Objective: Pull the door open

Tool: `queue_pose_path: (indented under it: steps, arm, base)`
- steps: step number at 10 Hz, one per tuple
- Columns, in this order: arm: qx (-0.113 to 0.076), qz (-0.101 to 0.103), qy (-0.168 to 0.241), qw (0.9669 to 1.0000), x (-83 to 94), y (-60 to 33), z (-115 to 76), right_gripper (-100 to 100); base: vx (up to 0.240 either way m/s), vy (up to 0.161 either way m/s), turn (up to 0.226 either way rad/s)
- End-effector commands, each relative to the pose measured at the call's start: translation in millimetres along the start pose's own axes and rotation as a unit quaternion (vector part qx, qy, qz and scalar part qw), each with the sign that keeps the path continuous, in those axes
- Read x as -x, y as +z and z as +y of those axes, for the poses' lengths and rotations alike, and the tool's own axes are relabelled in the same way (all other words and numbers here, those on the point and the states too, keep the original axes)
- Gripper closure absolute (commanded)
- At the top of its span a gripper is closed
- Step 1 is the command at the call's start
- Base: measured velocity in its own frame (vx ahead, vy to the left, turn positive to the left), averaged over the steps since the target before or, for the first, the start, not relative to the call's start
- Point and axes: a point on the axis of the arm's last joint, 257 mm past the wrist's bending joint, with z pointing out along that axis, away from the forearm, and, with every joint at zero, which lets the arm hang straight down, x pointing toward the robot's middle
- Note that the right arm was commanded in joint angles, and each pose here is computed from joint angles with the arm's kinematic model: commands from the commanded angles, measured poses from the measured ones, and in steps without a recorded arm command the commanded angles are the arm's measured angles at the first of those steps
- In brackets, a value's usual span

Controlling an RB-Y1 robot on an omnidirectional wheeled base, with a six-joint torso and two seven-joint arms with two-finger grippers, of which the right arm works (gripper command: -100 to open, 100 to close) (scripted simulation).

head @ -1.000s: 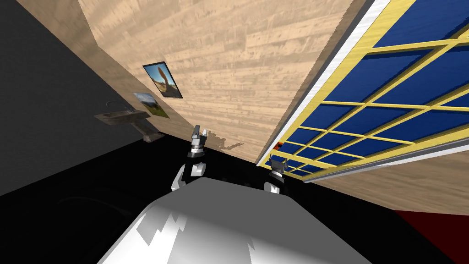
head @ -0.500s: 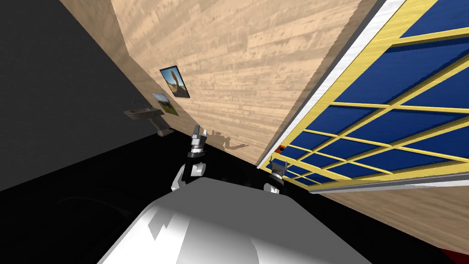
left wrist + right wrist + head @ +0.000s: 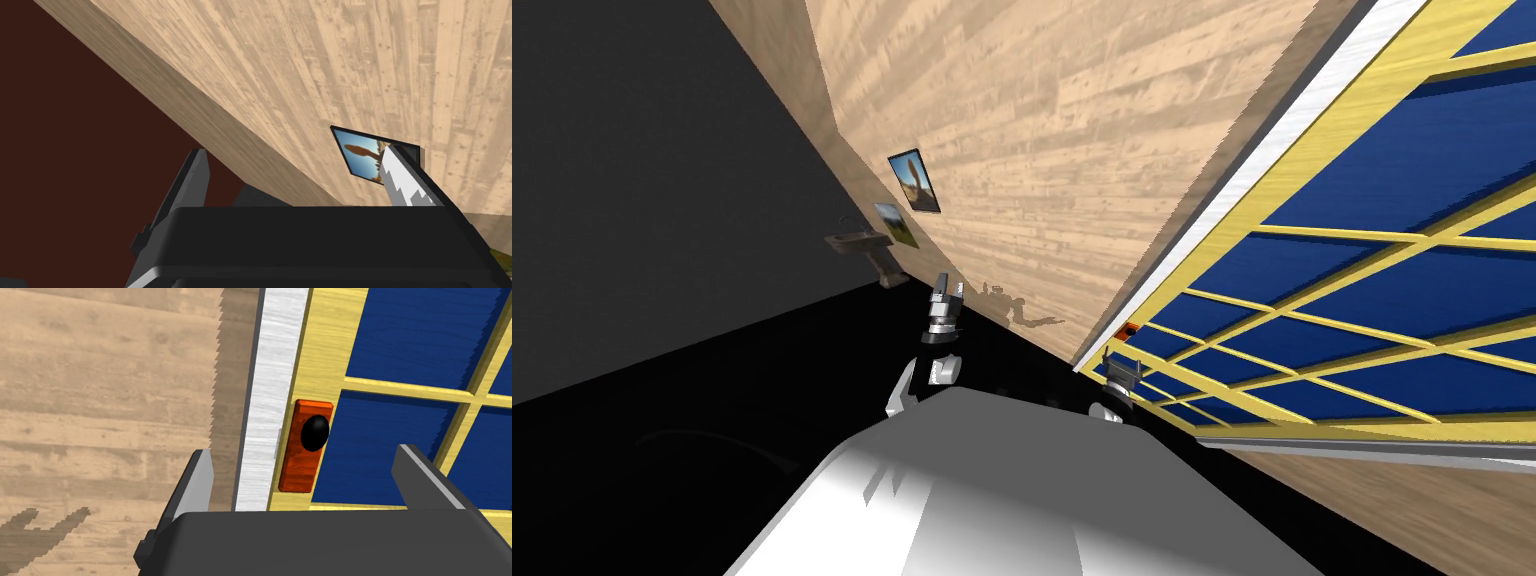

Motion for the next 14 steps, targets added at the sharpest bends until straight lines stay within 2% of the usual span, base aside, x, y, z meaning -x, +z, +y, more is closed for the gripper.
queue_pose_path:
  steps: [1, 3, 4, 6, 10, 14]
  arm:
    - [0.003, -0.004, 0.005, 1.0, 5.7, -0.9, 0.4, -100]
    - [0.011, -0.016, 0.019, 0.9996, 18.3, -3.6, 6.3, -100]
    - [0.02, -0.028, 0.031, 0.999, 29.7, -6.3, 12.1, -100]
    - [0.028, -0.038, 0.041, 0.9981, 40.0, -9.2, 17.7, -100]
    - [0.059, -0.068, 0.074, 0.9932, 72.2, -20.2, 37.6, -100]
    - [0.077, -0.083, 0.09, 0.9894, 88.7, -27.4, 49.5, -100]
  base:
    - [-0.013, -0.082, 0.077]
    - [-0.01, -0.075, 0.159]
    - [-0.028, -0.168, 0.354]
    - [-0.025, -0.172, 0.199]
    - [-0.063, -0.176, 0.299]
    - [-0.042, -0.11, 0.166]
